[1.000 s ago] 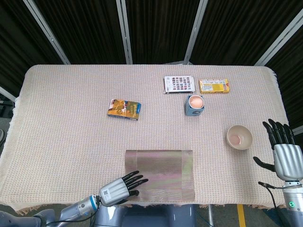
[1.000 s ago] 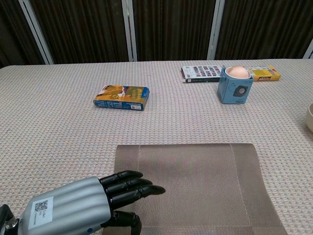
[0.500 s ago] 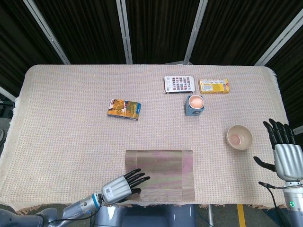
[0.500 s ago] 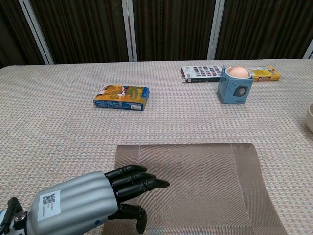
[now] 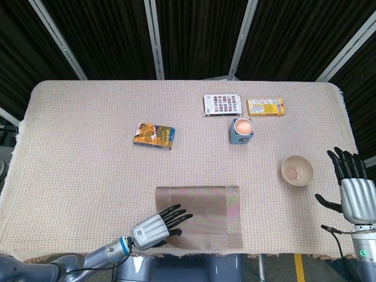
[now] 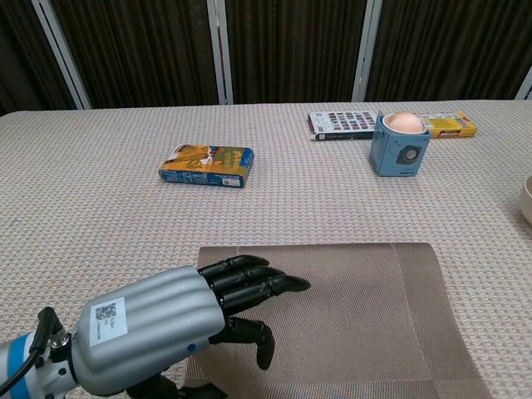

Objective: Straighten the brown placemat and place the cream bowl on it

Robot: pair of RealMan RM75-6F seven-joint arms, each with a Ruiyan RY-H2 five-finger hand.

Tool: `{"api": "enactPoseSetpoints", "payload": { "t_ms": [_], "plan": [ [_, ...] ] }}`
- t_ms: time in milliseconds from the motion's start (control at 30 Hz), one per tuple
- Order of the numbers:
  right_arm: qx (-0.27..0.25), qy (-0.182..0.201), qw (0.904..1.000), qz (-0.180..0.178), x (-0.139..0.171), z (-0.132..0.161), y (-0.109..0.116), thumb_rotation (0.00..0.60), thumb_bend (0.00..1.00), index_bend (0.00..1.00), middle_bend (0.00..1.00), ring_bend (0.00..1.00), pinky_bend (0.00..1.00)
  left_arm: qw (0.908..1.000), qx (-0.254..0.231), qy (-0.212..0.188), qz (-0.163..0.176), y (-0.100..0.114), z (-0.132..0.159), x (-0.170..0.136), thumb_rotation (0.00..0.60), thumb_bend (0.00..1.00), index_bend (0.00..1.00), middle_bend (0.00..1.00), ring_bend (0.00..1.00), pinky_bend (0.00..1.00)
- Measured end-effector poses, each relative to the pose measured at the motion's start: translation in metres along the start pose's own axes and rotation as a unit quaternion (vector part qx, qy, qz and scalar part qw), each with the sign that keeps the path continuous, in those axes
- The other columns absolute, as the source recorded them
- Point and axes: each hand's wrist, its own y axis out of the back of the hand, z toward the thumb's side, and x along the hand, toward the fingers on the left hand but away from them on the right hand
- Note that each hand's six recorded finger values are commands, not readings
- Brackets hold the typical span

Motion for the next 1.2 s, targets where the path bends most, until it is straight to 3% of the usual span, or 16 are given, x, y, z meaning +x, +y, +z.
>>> {"api": "enactPoseSetpoints", "payload": {
  "t_ms": [133,367,467,933,1200],
  "plan": [
    [-0.001,0.000,1.0000,-0.001,0.000,0.000,0.000,0.600,0.00,0.00,0.00,0.00,0.00,1.0000,0.001,0.002,-0.007,-0.003,0.000,0.001,0.600,0.37,0.44,0.00,0.00,0.00],
    [-0.001,0.000,1.0000,-0.002,0.000,0.000,0.001,0.600,0.00,0.00,0.00,0.00,0.00,0.9997,-0.010,0.013,-0.016,-0.007,-0.001,0.002,0.600,0.66,0.66,0.00,0.00,0.00],
    [-0.001,0.000,1.0000,-0.001,0.000,0.000,0.001,0.600,0.00,0.00,0.00,0.00,0.00,0.9995,-0.017,0.022,-0.017,-0.007,-0.002,0.004,0.600,0.71,0.72,0.00,0.00,0.00],
    [0.001,0.001,1.0000,-0.002,0.000,0.000,0.000,0.600,0.00,0.00,0.00,0.00,0.00,0.9970,-0.037,0.068,-0.007,0.006,-0.020,0.014,0.600,0.73,0.74,0.00,0.00,0.00],
    [0.006,-0.002,1.0000,-0.001,-0.001,0.000,-0.002,0.600,0.00,0.00,0.00,0.00,0.00,0.9944,-0.047,0.090,0.029,0.032,-0.040,0.034,0.600,0.73,0.74,0.00,0.00,0.00]
  ]
}}
